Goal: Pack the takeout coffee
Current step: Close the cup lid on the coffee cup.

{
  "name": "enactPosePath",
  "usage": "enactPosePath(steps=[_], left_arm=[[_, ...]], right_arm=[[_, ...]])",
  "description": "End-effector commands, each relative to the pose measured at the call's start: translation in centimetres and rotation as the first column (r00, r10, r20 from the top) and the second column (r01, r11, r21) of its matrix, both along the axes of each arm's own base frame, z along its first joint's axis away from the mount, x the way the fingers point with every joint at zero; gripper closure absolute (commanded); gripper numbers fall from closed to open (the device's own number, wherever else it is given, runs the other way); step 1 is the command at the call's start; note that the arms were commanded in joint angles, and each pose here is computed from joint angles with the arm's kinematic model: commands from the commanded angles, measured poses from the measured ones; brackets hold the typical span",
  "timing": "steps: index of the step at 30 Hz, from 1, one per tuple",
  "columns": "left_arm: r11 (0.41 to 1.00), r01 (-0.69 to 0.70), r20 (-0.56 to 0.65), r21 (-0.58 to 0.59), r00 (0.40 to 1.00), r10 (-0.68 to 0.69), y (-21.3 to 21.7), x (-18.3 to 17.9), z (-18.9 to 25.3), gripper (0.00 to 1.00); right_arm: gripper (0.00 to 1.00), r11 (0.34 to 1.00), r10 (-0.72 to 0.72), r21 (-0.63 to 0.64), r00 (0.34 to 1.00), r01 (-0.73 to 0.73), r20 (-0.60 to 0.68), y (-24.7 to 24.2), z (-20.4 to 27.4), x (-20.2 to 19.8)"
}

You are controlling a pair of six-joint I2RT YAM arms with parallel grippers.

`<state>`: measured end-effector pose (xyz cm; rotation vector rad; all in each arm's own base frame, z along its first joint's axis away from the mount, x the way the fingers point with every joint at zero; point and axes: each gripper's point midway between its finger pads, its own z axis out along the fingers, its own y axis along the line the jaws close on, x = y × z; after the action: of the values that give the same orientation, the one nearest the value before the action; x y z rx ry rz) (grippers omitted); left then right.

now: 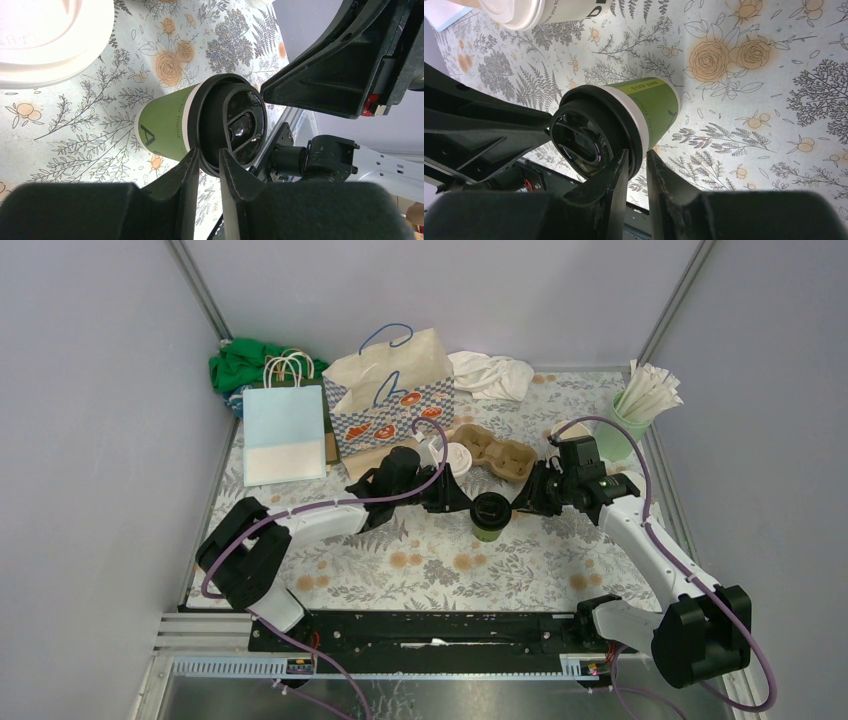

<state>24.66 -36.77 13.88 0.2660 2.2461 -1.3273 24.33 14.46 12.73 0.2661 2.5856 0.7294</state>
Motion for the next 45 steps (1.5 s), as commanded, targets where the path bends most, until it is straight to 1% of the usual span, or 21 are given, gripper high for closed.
enactPosePath(steps=[1,11,21,25,27,32,45], left_arm=[[0.999,0.009,0.068,-0.050,0.998,-0.005,-0.7,1.1,2.2,0.75],[0.999,0.018,0.051,-0.051,0.999,-0.015,-0.9,1.2,1.6,0.76],[0.999,0.021,0.044,-0.048,0.999,-0.019,-1.1,1.4,1.1,0.77],[0.999,0.026,0.036,-0.042,0.999,-0.025,-1.2,1.4,0.7,0.82],[0.999,0.028,0.034,-0.040,0.999,-0.026,-1.2,1.4,0.6,0.84],[1.000,0.026,0.032,-0.013,0.999,-0.026,-1.1,1.4,0.0,0.88],[0.998,0.028,0.017,0.050,0.999,-0.029,-0.8,1.6,-1.8,0.92]], right_arm=[[0.73,0.998,0.046,0.037,0.998,-0.047,0.043,0.7,1.5,0.4],[0.75,0.997,0.065,0.050,0.998,-0.066,0.024,1.1,0.8,0.4],[0.81,0.997,0.066,0.047,0.998,-0.067,0.011,1.1,0.3,0.6],[0.87,0.997,0.064,0.043,0.998,-0.064,-0.006,1.0,-0.3,0.4],[0.88,0.997,0.065,0.043,0.998,-0.064,-0.017,1.1,-0.6,0.3],[0.90,0.997,0.063,0.037,0.997,-0.062,-0.049,0.9,-1.4,-0.2],[0.90,0.999,0.041,0.000,0.989,-0.042,-0.141,0.2,-4.8,-1.8]])
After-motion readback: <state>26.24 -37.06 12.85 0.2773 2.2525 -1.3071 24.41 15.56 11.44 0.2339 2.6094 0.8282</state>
